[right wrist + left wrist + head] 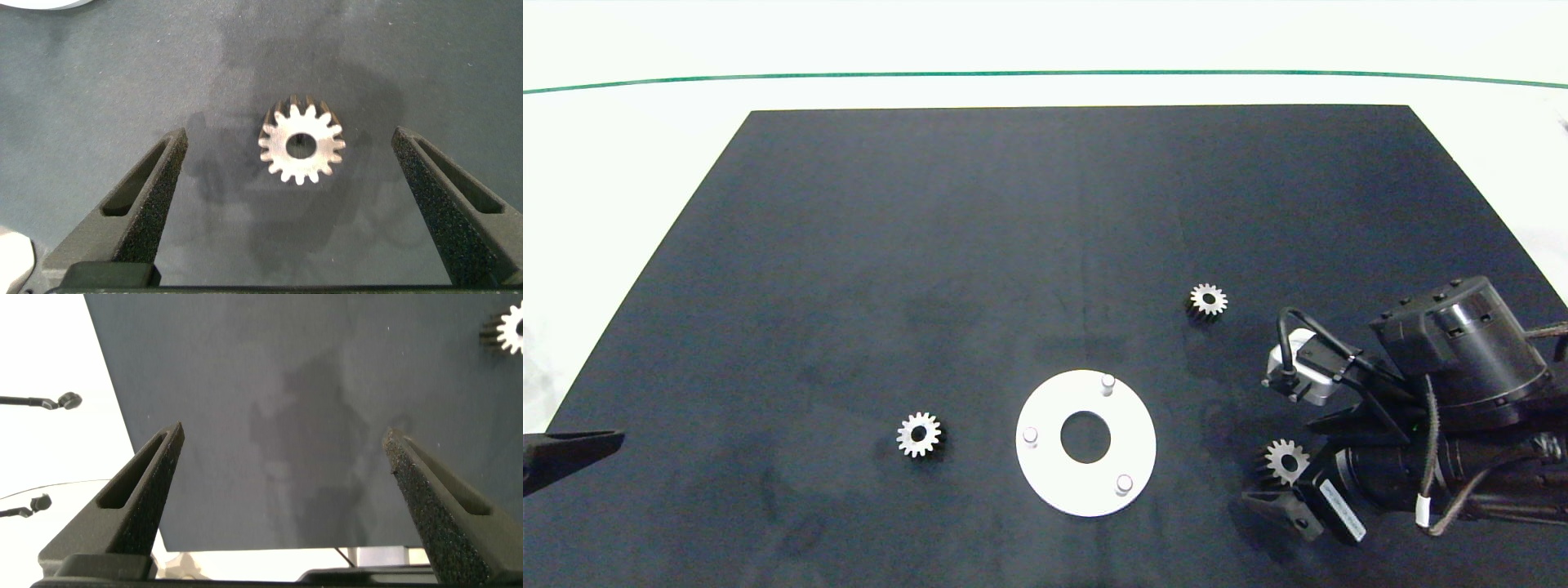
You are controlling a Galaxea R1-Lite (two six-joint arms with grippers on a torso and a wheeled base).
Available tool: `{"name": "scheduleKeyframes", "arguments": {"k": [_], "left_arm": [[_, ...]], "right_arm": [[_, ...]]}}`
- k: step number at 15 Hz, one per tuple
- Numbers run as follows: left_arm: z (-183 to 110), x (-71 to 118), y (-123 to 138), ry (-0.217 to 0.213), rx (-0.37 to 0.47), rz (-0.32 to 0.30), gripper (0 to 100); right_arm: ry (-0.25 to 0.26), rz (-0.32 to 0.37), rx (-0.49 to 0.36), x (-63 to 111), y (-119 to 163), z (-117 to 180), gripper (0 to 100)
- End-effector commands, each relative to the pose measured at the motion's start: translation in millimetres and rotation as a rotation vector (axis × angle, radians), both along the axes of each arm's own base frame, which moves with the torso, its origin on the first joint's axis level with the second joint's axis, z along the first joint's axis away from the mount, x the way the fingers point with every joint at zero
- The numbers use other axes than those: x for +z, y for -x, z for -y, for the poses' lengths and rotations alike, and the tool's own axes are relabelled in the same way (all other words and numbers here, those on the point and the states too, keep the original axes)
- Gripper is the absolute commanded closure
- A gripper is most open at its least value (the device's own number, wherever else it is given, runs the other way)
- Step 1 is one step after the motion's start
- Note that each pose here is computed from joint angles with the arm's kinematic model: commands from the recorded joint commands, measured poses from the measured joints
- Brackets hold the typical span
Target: Install three planetary gears onto the carrier pins
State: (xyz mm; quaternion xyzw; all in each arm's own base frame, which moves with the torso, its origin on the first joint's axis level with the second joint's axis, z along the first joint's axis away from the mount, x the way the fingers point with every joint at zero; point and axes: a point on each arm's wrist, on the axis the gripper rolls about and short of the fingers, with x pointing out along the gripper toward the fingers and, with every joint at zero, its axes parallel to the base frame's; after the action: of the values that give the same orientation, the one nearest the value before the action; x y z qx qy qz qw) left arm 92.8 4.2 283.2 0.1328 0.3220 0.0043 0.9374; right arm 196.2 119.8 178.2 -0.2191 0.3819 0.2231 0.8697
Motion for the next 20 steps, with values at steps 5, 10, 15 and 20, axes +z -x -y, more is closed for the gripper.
{"name": "scheduleKeyframes", "arguments": {"k": [5,10,15,20], "left_arm": [[0.1,3.1,6.0,0.0,0.003,0.021,0],[0.0,4.4,6.6,0.001,0.005,0.028,0],[-0.4,4.3,7.8,0.0,0.009,0.026,0],[-0.1,8.5,14.2,0.002,0.008,0.011,0]], "right_arm": [[0.056,-0.03,-0.025,-12.1,-2.9,-0.3,12],[0.056,-0.033,-0.028,-13.8,-6.3,-1.2,22],[0.048,-0.021,-0.045,-14.5,-10.6,0.9,31],[0.049,-0.021,-0.044,-14.5,-10.6,0.9,42]]}}
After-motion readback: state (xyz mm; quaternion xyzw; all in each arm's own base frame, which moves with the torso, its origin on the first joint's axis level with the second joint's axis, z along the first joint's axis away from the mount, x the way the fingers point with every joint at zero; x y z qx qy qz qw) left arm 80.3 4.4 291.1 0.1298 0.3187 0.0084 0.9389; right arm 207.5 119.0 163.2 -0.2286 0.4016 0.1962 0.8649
